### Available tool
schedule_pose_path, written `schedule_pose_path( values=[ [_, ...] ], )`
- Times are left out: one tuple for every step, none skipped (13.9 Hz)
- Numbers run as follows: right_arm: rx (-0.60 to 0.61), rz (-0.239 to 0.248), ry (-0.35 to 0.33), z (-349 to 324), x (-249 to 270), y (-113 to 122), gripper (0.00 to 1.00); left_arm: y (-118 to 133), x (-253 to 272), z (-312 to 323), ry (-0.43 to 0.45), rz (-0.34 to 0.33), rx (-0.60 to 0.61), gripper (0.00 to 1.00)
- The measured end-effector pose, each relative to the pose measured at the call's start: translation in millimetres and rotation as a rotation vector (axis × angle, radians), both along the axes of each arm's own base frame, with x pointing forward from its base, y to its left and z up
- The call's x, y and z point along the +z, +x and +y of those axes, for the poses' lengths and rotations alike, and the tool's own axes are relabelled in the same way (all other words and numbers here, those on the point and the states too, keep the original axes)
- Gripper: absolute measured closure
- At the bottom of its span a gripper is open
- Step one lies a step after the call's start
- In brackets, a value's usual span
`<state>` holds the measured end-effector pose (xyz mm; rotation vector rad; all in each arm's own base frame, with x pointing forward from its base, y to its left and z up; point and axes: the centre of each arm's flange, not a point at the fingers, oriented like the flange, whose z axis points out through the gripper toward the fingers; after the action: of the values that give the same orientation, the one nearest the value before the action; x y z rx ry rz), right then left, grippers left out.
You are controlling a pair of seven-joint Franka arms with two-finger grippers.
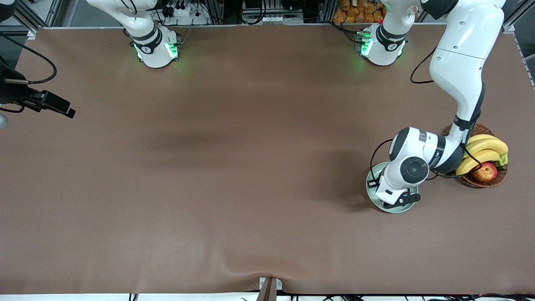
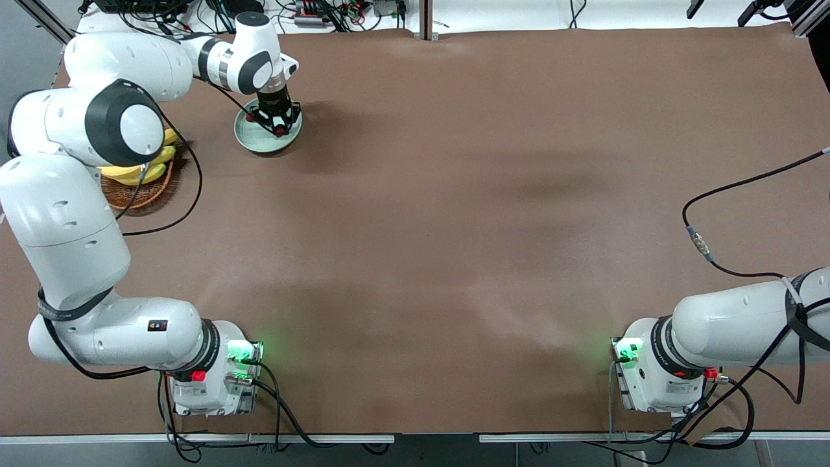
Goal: Collect all strawberries into plate
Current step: 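Carry the third strawberry onto the plate and open the left gripper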
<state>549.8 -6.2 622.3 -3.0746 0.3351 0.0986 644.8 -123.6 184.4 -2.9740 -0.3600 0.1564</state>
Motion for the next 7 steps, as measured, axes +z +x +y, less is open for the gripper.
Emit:
schedule_pose_path(
  values=[
    [0.000, 0.000, 0.000, 0.0, 0.0, 0.0, 0.00, 0.0, -0.1, 0.4, 0.000, 0.000, 0.000, 0.59],
    [0.000, 0.000, 0.000, 0.0, 0.0, 0.0, 0.00, 0.1, -0.1, 0.7, 0.000, 0.000, 0.000, 0.51],
    [0.000, 0.000, 0.000, 0.0, 0.0, 0.0, 0.00, 0.6, 0.3, 0.7, -0.001, -0.002, 0.000, 0.42],
    [0.000, 0.000, 0.000, 0.1, 0.0, 0.0, 0.00, 1.7, 1.8, 0.5, -0.002, -0.007, 0.000, 0.31],
    [0.000, 0.000, 0.000, 0.0, 0.0, 0.0, 0.00, 4.1, 6.4, 0.3, -0.004, -0.019, 0.001, 0.20],
    [0.000, 0.001, 0.000, 0.0, -0.1, 0.0, 0.00, 7.5, 15.6, 0.1, -0.006, -0.036, 0.001, 0.11],
    [0.000, 0.001, 0.000, 0.1, -0.1, 0.0, 0.00, 12.3, 31.7, -0.5, -0.008, -0.063, 0.001, 0.01]
  ],
)
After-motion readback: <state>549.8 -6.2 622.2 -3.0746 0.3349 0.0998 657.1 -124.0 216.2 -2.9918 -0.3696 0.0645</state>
